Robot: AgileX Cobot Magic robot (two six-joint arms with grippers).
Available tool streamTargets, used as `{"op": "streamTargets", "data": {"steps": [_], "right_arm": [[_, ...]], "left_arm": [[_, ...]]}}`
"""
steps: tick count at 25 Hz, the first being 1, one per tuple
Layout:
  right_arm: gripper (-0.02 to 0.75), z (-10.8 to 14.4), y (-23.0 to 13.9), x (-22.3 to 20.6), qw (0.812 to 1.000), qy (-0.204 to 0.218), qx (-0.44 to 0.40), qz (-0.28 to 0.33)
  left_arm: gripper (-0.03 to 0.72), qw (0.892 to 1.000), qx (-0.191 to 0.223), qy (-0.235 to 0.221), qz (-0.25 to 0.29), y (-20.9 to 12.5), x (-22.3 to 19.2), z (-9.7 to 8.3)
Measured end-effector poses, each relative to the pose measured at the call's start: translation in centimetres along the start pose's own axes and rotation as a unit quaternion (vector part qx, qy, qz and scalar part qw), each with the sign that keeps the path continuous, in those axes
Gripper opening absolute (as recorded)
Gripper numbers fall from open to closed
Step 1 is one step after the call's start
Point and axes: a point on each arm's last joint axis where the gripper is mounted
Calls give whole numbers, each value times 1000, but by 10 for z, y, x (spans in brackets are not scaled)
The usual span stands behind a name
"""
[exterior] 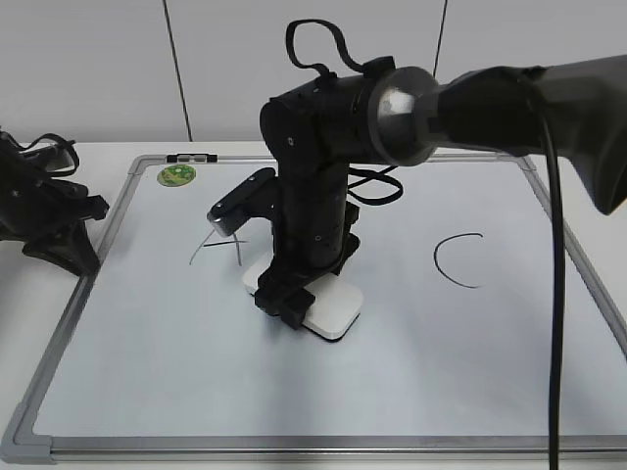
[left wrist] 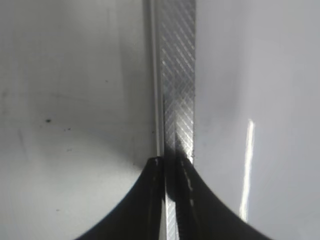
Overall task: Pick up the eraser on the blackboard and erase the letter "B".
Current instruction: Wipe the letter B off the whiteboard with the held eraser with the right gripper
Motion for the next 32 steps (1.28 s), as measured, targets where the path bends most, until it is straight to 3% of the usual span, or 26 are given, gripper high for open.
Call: {"op": "streamTargets", "data": {"steps": [9, 14, 26, 32], "right_arm": [[534, 38, 12, -1, 999, 0, 45, -4], [534, 40, 13, -5, 999, -5, 52, 1], [534, 26, 12, -5, 998, -52, 42, 2], [534, -1, 3, -6, 998, -58, 12, 4]], "left_arm": [[32, 1000, 0, 0, 0, 0, 0, 0], [32, 1000, 0, 0, 0, 0, 0, 0], [32, 1000, 0, 0, 0, 0, 0, 0], [32, 1000, 0, 0, 0, 0, 0, 0]]}}
Point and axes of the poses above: a point on each arm's last joint axis where the gripper is mounted, x pointing back along that axis away from the gripper, z along the wrist's bending axis when the last joint is at zero, y = z × x, and after that the axes turned 4 degrees about x, right-handed
